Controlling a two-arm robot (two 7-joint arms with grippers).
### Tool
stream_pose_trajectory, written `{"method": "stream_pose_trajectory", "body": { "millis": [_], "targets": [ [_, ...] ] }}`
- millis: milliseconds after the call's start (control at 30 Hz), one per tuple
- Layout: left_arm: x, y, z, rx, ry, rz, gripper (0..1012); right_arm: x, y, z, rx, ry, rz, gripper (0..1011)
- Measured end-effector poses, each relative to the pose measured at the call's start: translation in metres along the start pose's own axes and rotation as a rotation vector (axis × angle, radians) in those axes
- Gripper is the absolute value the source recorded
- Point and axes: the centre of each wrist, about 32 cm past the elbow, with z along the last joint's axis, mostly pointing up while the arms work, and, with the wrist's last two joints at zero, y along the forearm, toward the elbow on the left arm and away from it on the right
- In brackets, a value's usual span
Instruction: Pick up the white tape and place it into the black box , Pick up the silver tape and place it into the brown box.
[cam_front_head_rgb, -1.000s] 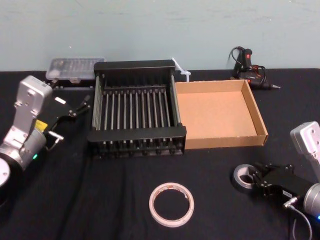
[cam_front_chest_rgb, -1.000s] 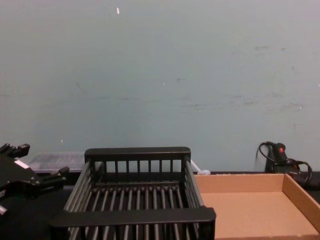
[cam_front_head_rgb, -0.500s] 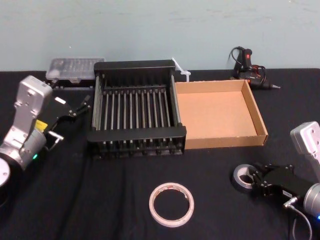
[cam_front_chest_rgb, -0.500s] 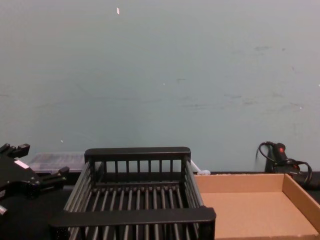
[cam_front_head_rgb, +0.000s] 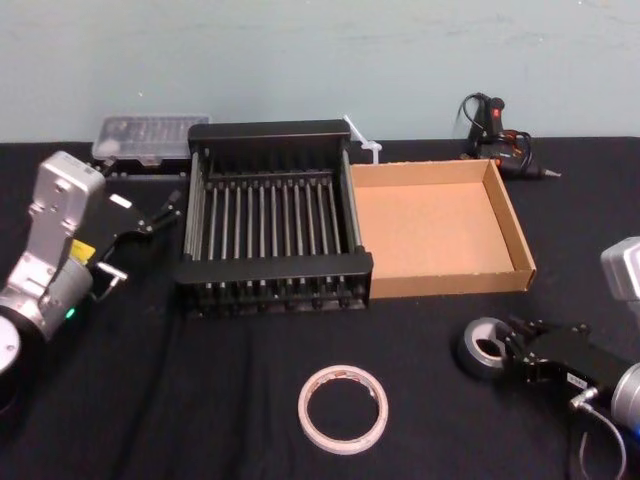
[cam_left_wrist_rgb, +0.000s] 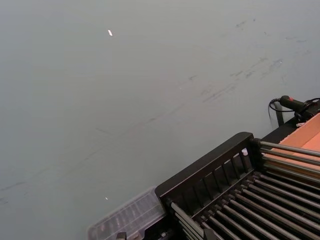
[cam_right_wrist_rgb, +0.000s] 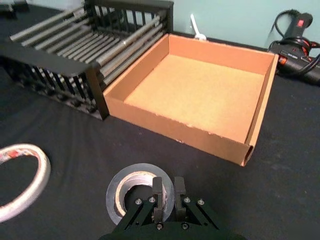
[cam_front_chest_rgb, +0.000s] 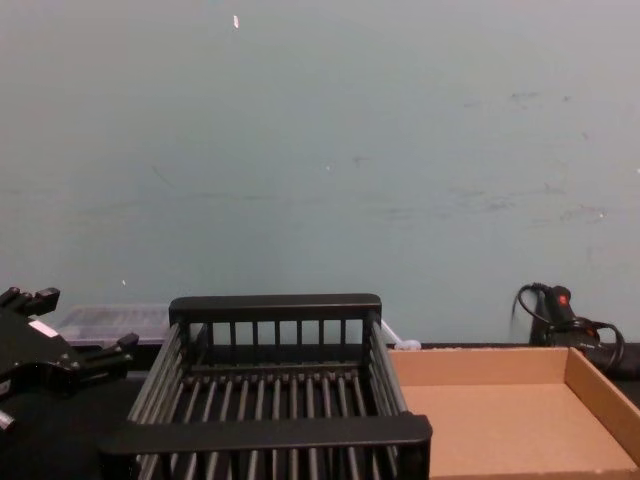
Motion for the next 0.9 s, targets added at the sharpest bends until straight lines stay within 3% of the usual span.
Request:
{"method": "stream_pose_trajectory", "body": {
  "millis": [500,900],
  "targets": [
    [0.0000,0.000,0.000,0.000,0.000,0.000,1001,0.0007,-0.005,0.006,0.113,0.060,0.012,144],
    [0.0000,0.000,0.000,0.000,0.000,0.000,1001,-0.0068,0.008,0.011,0.170,0.046,-0.036,144]
  ]
}}
